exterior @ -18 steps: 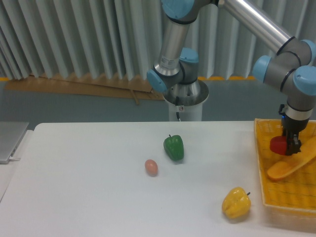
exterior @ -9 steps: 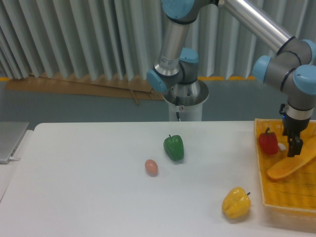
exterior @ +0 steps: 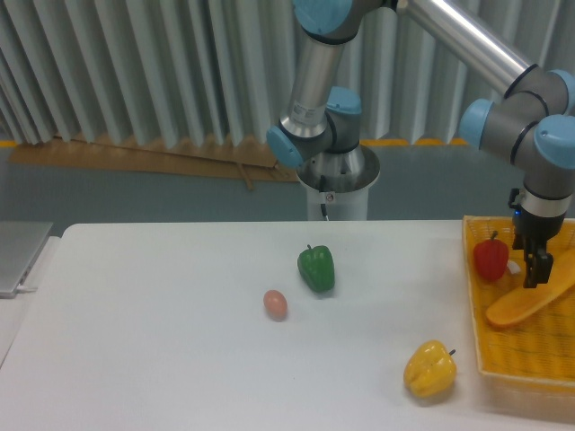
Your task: Place the red peppers in a basket
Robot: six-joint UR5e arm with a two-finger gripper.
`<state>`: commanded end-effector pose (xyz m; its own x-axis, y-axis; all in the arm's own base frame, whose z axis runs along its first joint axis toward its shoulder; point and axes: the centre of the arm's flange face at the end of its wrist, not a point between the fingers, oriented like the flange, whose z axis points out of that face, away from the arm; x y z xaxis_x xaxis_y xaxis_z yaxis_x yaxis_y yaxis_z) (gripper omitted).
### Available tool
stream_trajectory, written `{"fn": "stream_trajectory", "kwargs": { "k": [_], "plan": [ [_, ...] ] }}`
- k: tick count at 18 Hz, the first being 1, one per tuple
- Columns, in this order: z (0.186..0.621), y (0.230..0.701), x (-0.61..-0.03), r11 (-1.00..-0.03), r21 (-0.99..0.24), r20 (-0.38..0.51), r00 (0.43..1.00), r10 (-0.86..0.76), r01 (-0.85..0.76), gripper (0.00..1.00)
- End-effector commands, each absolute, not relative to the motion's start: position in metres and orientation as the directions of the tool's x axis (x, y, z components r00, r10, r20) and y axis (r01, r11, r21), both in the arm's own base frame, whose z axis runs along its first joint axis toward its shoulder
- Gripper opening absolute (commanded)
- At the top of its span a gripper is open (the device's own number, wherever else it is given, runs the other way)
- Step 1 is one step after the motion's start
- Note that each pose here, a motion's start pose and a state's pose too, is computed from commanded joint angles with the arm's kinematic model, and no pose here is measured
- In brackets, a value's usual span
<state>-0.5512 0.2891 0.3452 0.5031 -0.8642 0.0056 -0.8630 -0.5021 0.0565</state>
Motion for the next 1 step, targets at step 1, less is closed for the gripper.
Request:
{"fn": "stream_trajectory", "kwargs": {
  "k": [1],
  "plan": [
    [0.3447, 0.2922, -0.5485, -0.498, 0.055, 0.007, 0.499, -0.867, -0.865, 1.00]
  ]
}}
